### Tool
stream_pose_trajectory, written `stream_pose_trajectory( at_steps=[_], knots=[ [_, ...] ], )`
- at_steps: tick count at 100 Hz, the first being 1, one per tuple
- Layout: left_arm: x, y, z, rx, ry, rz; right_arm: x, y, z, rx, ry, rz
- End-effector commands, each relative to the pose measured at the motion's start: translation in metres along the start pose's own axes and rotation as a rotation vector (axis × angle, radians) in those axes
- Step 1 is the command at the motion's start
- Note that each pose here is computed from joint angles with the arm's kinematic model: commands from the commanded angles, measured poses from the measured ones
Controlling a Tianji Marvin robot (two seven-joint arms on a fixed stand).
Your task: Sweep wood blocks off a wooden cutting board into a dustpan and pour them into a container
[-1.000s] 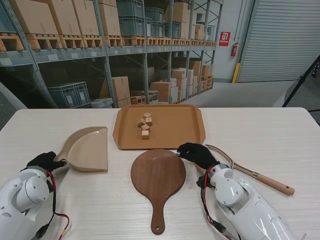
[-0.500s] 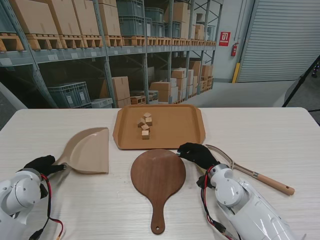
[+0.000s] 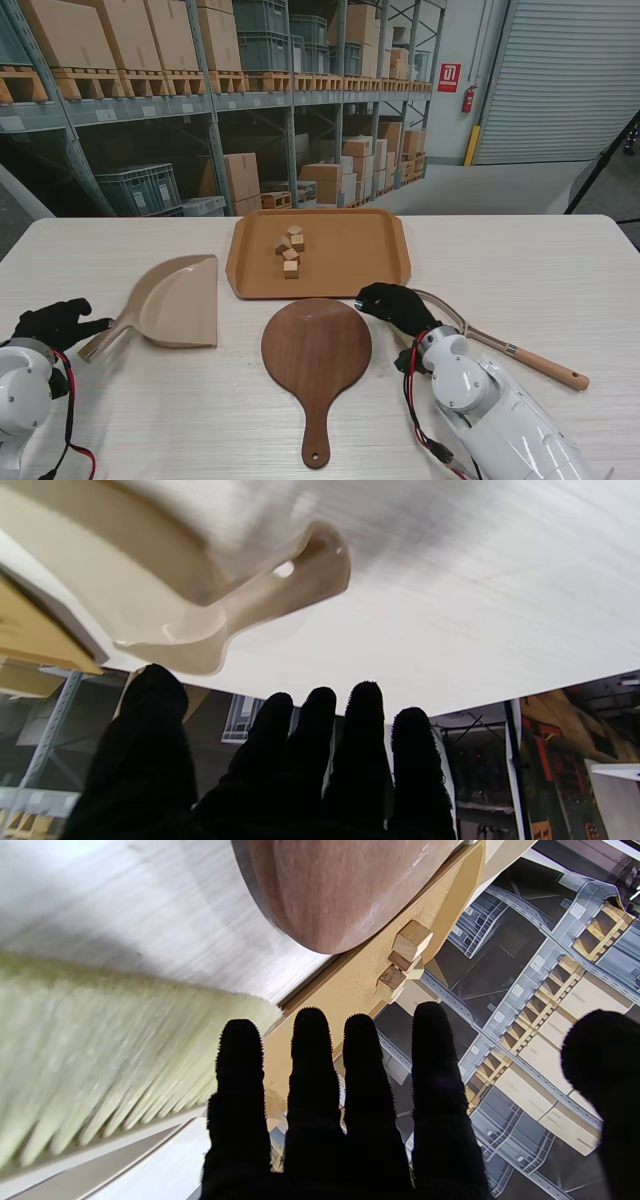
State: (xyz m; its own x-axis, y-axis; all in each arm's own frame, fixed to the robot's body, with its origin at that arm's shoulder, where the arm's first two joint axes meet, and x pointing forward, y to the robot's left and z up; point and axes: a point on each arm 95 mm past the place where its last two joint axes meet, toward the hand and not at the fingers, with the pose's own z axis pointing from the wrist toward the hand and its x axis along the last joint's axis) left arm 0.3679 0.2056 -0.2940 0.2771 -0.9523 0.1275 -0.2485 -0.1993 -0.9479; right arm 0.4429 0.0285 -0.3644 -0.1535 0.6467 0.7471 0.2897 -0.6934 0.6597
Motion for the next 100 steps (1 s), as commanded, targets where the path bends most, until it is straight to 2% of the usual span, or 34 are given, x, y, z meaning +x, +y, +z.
stream_pose_trajectory(
  at_steps=[1,16,26,39,55,72,83,100],
  knots=[
    [0.012,-0.011,-0.007,0.041,0.037,-0.002,0.006,-0.001,-0.001,0.008,0.022,0.000],
    [0.038,-0.030,-0.021,0.144,0.139,-0.043,0.017,0.005,0.001,-0.014,0.057,0.003],
    [0.060,-0.036,-0.026,0.183,0.216,-0.122,0.027,0.009,0.002,-0.026,0.088,0.003],
    [0.091,-0.036,-0.029,0.201,0.313,-0.253,0.040,0.013,0.005,-0.038,0.122,0.005],
    [0.127,-0.030,-0.029,0.184,0.407,-0.385,0.055,0.015,0.009,-0.049,0.155,0.017],
    [0.161,-0.017,-0.029,0.122,0.486,-0.474,0.068,0.013,0.014,-0.049,0.187,0.019],
    [0.180,-0.005,-0.027,0.085,0.520,-0.525,0.072,0.010,0.015,-0.044,0.194,0.016],
    [0.199,0.017,-0.028,0.004,0.561,-0.581,0.069,0.001,0.014,-0.023,0.181,0.039]
  ],
)
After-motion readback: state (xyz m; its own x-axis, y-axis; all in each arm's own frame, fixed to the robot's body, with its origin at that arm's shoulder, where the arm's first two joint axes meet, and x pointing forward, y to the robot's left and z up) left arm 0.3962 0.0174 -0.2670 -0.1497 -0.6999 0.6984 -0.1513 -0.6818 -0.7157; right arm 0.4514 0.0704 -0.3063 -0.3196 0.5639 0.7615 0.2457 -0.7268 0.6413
